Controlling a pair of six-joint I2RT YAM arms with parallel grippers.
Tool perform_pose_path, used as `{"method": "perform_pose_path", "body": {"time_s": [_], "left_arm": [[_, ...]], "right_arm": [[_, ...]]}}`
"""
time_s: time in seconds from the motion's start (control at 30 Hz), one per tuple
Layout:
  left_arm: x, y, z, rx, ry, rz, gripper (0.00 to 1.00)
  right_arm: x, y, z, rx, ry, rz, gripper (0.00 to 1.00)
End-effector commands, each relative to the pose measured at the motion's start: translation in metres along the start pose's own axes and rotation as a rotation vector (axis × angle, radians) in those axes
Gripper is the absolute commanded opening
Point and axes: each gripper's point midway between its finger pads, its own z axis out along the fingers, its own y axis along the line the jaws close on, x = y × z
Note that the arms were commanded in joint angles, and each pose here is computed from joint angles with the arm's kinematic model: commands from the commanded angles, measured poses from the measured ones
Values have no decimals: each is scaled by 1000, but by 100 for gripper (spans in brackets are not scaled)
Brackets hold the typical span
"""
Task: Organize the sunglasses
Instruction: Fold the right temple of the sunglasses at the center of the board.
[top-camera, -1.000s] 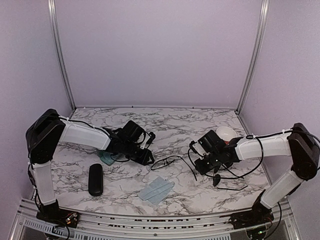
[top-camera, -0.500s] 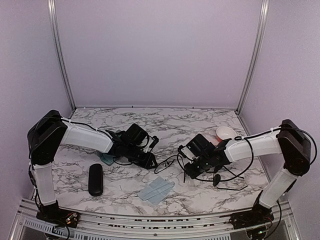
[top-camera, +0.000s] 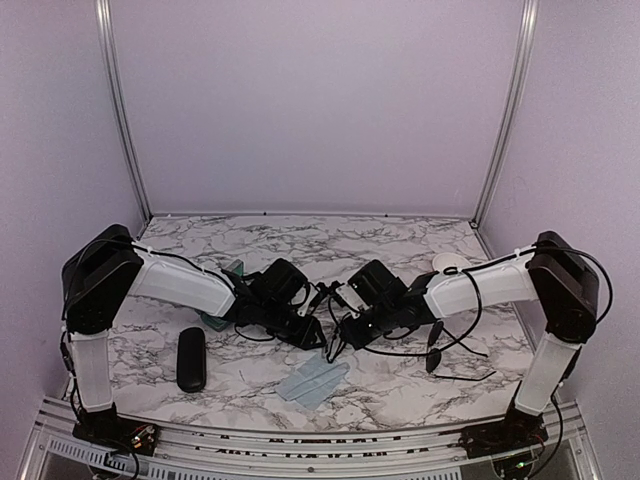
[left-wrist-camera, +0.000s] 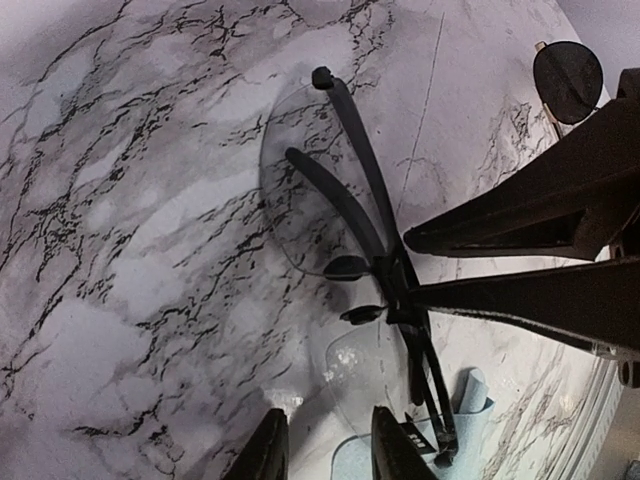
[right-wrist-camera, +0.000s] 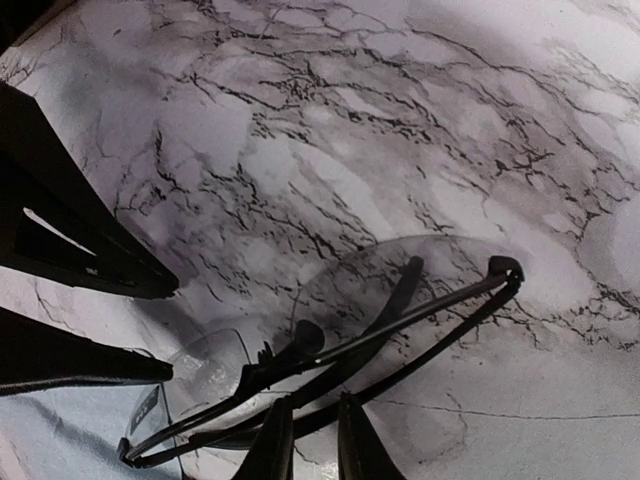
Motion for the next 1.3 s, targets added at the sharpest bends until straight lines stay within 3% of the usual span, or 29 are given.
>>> {"method": "perform_pose_path", "body": {"time_s": [0.0,0.17,0.47,0.7,1.1,1.27], "left_arm": [[-8,-8,4,30,-21,2,29],[-12,-7,0,14,-38,8,28],[-38,-14,-23,-30,-81,76,31],[-45,-16,-12,-33,-49,82,34],[-38,-18,18,21,46,85,33],[-34,-18,24,30,65,78,27]], "right_arm": [[-16,13,2,-53,-50,19,16],[-11,17,-2,-80,-55,37,15],[-2,0,-52,-12,-113,60,16],[1,-16,-75,31,-165,174,37],[10,-18,-75,24,-167,206,37],[15,-22,-71,42,-155,203,37]]}}
